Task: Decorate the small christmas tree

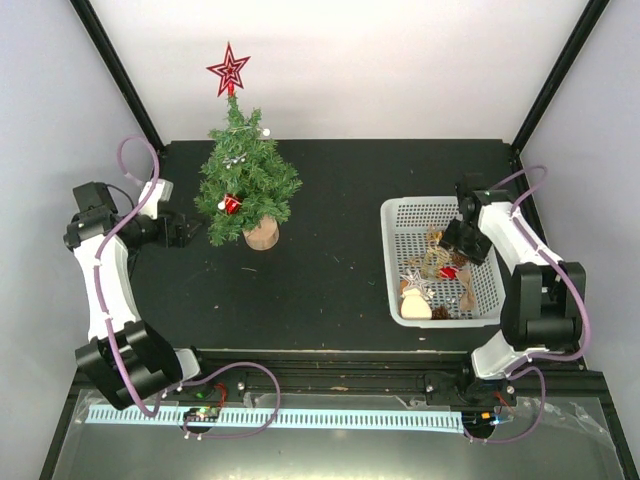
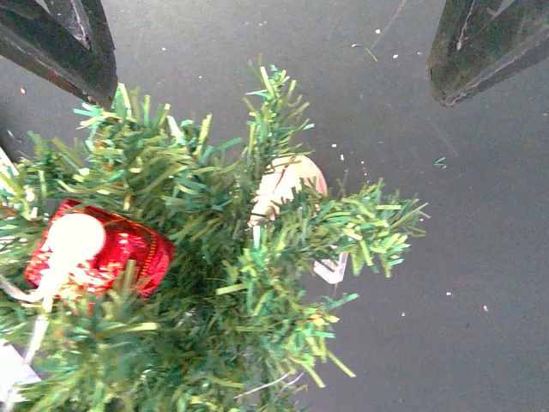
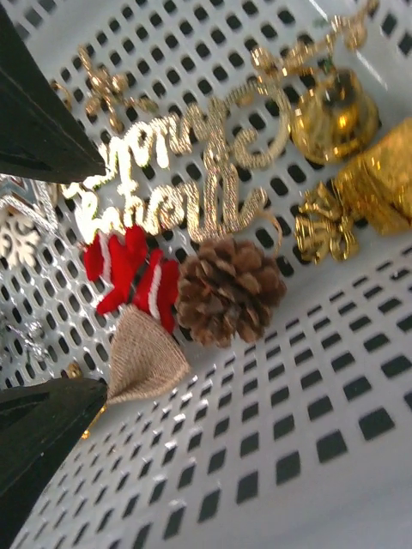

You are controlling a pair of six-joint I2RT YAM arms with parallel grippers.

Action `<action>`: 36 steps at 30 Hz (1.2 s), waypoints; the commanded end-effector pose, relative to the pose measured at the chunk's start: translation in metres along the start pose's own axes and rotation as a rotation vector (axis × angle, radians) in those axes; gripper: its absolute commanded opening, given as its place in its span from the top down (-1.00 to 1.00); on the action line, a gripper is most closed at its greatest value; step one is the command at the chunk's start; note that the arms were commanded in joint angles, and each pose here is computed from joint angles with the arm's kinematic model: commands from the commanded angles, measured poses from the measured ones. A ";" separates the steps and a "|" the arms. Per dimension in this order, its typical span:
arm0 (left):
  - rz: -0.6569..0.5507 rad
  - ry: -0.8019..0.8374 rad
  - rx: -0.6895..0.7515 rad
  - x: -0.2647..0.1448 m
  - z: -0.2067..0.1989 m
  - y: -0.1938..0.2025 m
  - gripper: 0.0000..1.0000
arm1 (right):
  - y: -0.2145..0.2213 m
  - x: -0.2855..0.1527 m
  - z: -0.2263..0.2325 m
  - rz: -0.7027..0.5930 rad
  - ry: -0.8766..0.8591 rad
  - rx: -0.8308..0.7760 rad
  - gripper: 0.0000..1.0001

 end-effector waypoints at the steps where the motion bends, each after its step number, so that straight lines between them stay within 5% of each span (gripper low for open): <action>1: -0.018 0.056 -0.009 -0.003 -0.018 0.001 -0.98 | -0.007 0.014 -0.016 -0.004 0.084 0.044 -0.35; 17: -0.027 0.100 -0.001 -0.007 -0.030 0.004 -0.98 | -0.018 0.059 -0.019 0.012 0.110 0.109 -0.33; 25: -0.030 0.110 0.009 -0.008 -0.034 0.008 -0.98 | -0.024 0.061 -0.021 -0.015 0.131 0.106 0.10; 36: -0.034 0.124 0.014 -0.007 -0.036 0.008 -0.98 | -0.024 0.053 -0.026 -0.026 0.155 0.082 0.38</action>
Point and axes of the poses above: each gripper's point midway between its finger pads, its own x axis out along the fingers, its own z axis along the line the jaws close on, y = z × x, the point moved 2 cm from there along -x, back along the fingers, and after that the axes turned 8 degrees about -x, right-handed, at the moved point
